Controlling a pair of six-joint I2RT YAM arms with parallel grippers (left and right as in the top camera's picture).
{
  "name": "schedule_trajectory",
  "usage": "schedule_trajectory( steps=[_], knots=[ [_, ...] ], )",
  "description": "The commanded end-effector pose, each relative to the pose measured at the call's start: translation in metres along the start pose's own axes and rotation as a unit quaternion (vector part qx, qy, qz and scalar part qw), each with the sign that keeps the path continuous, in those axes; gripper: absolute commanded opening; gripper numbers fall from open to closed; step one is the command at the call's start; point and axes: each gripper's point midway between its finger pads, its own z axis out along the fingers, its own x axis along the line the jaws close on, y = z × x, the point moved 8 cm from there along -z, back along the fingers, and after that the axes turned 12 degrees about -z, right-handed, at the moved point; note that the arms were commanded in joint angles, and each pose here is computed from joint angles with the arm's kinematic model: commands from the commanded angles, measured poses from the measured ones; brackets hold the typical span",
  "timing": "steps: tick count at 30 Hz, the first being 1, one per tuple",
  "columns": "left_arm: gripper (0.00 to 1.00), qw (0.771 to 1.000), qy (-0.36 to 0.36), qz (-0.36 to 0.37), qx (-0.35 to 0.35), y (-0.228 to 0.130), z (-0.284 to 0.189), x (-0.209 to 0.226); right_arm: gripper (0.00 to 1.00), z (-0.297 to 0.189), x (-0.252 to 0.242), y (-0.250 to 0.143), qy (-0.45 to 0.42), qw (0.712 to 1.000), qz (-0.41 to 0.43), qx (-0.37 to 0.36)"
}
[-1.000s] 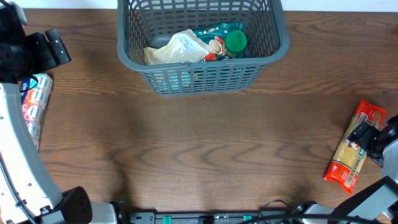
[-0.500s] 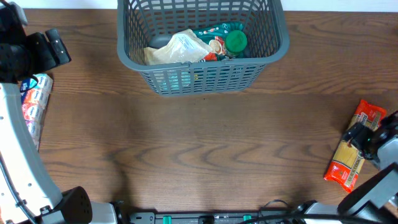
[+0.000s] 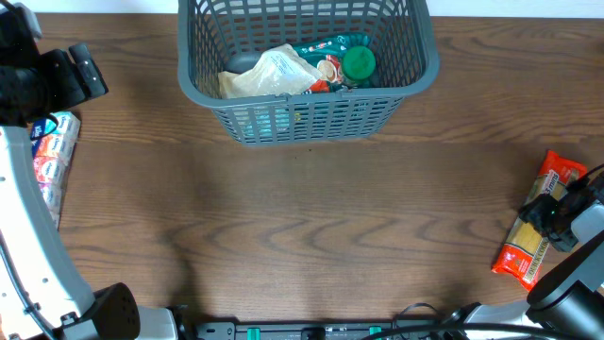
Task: Pack container
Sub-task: 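Lower the right gripper onto the red spaghetti packet and grasp it, then lift the spaghetti packet with the right gripper into the basket and release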
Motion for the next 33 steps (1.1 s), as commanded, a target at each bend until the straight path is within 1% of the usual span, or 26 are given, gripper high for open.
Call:
schedule_trajectory(
  steps=[1,2,3,4,6,9,14,17,21,24,28,30,32,33],
  knots=[
    [0.99,1.000,0.001,-0.005,-0.001,0.000,-0.001,0.001,0.44,0.012,0.004,-0.009,0.028,0.999,0.011,0.020],
    [0.99,1.000,0.001,-0.005,-0.001,0.000,-0.001,0.001,0.37,0.011,0.004,-0.008,0.029,0.999,0.019,0.016],
    [0.99,1.000,0.001,-0.005,-0.001,0.000,-0.001,0.001,0.22,0.011,0.005,-0.005,0.035,0.999,0.029,0.009],
    [0.99,1.000,0.001,-0.005,-0.001,0.000,-0.001,0.001,0.02,0.010,0.007,-0.003,0.045,0.998,0.035,0.004],
    [0.99,1.000,0.001,-0.005,-0.001,0.000,-0.001,0.001,0.01,0.005,0.012,0.004,0.068,0.996,0.050,-0.008],
    [0.98,1.000,0.001,-0.005,-0.001,0.000,-0.001,0.001,0.01,-0.007,0.025,0.017,0.098,0.994,0.040,-0.031],
    [0.99,1.000,0.001,-0.005,-0.001,0.000,-0.001,0.001,0.01,-0.047,0.057,0.048,0.131,0.990,-0.009,-0.060],
    [0.99,1.000,0.001,-0.005,-0.001,0.000,-0.001,0.001,0.01,-0.085,0.083,0.072,0.144,0.985,-0.053,-0.076],
    [0.99,1.000,0.001,-0.003,-0.001,0.000,-0.001,0.001,0.01,-0.147,0.116,0.104,0.161,0.975,-0.109,-0.105],
    [0.99,1.000,0.001,0.001,-0.001,0.000,-0.001,0.001,0.01,-0.204,0.139,0.123,0.173,0.964,-0.143,-0.145],
    [0.99,1.000,0.001,0.003,-0.001,0.000,-0.001,0.001,0.01,-0.281,0.165,0.135,0.192,0.943,-0.182,-0.200],
    [0.99,1.000,0.001,0.003,-0.001,0.000,-0.001,0.001,0.01,-0.316,0.178,0.134,0.200,0.926,-0.222,-0.231],
    [0.99,1.000,0.001,0.003,-0.001,0.000,-0.001,0.001,0.01,-0.350,0.196,0.130,0.205,0.890,-0.296,-0.280],
    [0.99,1.000,0.001,0.003,-0.001,0.000,-0.001,0.001,0.01,-0.368,0.207,0.127,0.202,0.862,-0.344,-0.312]
  ],
)
